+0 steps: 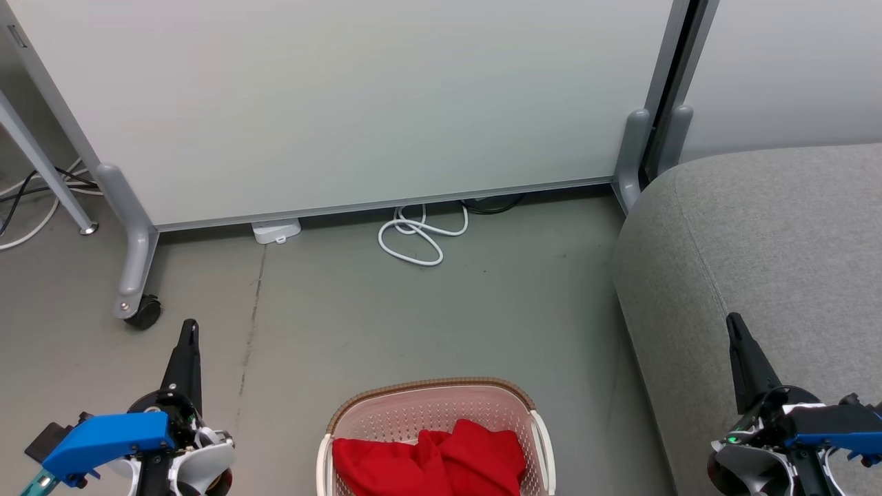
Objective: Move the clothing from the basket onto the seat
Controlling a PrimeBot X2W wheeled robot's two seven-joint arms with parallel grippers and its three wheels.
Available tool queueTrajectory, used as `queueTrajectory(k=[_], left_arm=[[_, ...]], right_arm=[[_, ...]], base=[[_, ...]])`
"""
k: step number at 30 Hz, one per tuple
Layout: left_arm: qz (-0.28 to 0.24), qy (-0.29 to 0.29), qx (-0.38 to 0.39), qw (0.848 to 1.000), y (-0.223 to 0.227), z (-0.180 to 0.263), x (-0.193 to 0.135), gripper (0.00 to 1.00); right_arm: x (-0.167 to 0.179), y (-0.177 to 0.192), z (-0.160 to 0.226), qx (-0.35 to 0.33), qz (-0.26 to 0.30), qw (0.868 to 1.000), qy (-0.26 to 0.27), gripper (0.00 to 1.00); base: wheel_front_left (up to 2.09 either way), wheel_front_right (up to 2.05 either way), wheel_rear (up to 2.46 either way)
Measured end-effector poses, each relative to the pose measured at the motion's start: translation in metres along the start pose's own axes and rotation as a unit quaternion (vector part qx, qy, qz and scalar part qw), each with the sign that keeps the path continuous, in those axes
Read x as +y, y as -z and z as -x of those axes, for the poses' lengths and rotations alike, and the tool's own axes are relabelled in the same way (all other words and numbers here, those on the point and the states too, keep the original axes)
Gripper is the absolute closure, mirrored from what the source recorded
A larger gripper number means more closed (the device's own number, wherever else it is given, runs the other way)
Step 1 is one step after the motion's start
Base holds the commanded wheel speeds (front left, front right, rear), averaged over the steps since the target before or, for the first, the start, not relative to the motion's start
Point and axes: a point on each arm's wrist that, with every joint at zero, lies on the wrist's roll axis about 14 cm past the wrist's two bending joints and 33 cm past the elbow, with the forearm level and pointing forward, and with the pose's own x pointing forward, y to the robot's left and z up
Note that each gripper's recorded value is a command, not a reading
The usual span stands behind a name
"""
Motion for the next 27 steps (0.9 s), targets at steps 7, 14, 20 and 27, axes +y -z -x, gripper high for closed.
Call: queueTrajectory(k=[7,14,20,27], left_arm=[[0.000,0.000,0.000,1.000,0.000,0.000,0.000,1.00],[0.000,0.000,0.000,1.000,0.000,0.000,0.000,1.00],[0.002,-0.015,-0.001,1.000,0.000,0.004,0.010,0.00],[0.005,-0.053,-0.007,0.999,0.002,0.018,0.036,0.00]], right_arm=[[0.000,0.000,0.000,0.000,0.000,1.000,0.000,1.00],[0.000,0.000,0.000,0.000,0.000,1.000,0.000,1.00],[-0.010,0.000,0.004,-0.001,-0.002,1.000,0.015,0.00],[-0.032,0.004,0.015,-0.002,-0.001,0.999,0.048,0.00]], base=[[0.00,0.00,0.00],[0.00,0.00,0.00],[0.00,0.00,0.00],[0.00,0.00,0.00]])
